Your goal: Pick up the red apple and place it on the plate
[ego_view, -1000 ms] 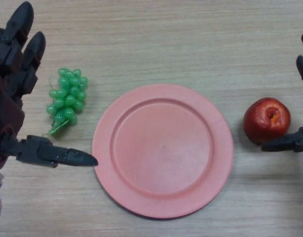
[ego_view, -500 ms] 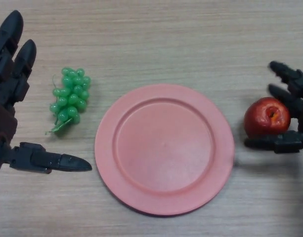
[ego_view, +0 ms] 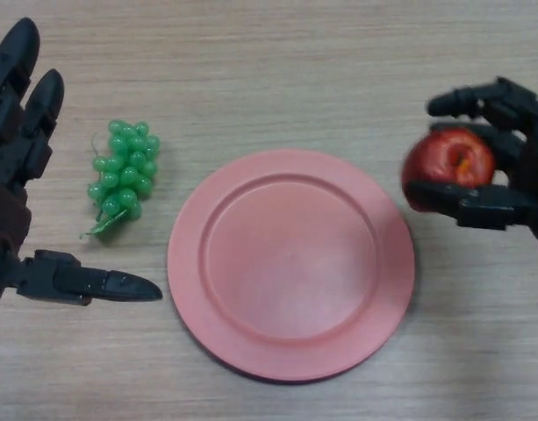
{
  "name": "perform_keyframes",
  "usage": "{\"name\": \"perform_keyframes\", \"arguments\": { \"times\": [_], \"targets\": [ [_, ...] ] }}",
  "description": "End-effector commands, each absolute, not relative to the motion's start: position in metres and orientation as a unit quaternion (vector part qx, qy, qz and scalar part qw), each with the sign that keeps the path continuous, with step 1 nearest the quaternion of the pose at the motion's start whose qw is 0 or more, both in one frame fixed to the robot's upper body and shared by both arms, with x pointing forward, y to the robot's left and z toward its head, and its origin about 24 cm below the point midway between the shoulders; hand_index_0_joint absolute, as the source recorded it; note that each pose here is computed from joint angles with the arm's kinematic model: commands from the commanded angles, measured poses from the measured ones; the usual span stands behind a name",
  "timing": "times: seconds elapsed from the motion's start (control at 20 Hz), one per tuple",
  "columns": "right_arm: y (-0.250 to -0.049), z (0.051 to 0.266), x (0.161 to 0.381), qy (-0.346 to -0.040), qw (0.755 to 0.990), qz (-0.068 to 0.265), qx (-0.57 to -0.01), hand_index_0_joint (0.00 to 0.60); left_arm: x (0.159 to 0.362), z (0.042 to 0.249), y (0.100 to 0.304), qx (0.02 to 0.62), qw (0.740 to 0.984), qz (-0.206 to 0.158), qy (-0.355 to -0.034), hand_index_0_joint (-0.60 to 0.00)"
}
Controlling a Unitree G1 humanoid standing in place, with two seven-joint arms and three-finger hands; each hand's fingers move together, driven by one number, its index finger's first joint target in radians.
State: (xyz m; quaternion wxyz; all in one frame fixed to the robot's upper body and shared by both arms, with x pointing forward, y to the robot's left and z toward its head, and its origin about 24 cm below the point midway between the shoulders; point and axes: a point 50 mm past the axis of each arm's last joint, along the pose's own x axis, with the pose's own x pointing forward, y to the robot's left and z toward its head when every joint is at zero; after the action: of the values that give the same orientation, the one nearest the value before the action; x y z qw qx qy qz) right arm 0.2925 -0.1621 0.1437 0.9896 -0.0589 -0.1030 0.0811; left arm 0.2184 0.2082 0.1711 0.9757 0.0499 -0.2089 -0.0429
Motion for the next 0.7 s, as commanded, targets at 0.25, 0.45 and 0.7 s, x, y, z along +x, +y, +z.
{"name": "perform_keyframes", "arguments": {
  "times": [0.25,0.45,0.7],
  "targets": [
    [-0.1,0.147,0.279,-0.183,0.971,0.124,-0.088,0.6,0.205,0.205,0.218,0.057,0.944,-0.035,-0.323,0.0],
    [-0.082,0.12,0.284,-0.15,0.976,0.135,-0.08,0.6,0.204,0.207,0.218,0.055,0.943,-0.036,-0.328,0.0],
    [-0.077,0.107,0.287,-0.113,0.977,0.146,-0.108,0.5,0.204,0.205,0.22,0.054,0.943,-0.029,-0.327,0.0]
  ]
}}
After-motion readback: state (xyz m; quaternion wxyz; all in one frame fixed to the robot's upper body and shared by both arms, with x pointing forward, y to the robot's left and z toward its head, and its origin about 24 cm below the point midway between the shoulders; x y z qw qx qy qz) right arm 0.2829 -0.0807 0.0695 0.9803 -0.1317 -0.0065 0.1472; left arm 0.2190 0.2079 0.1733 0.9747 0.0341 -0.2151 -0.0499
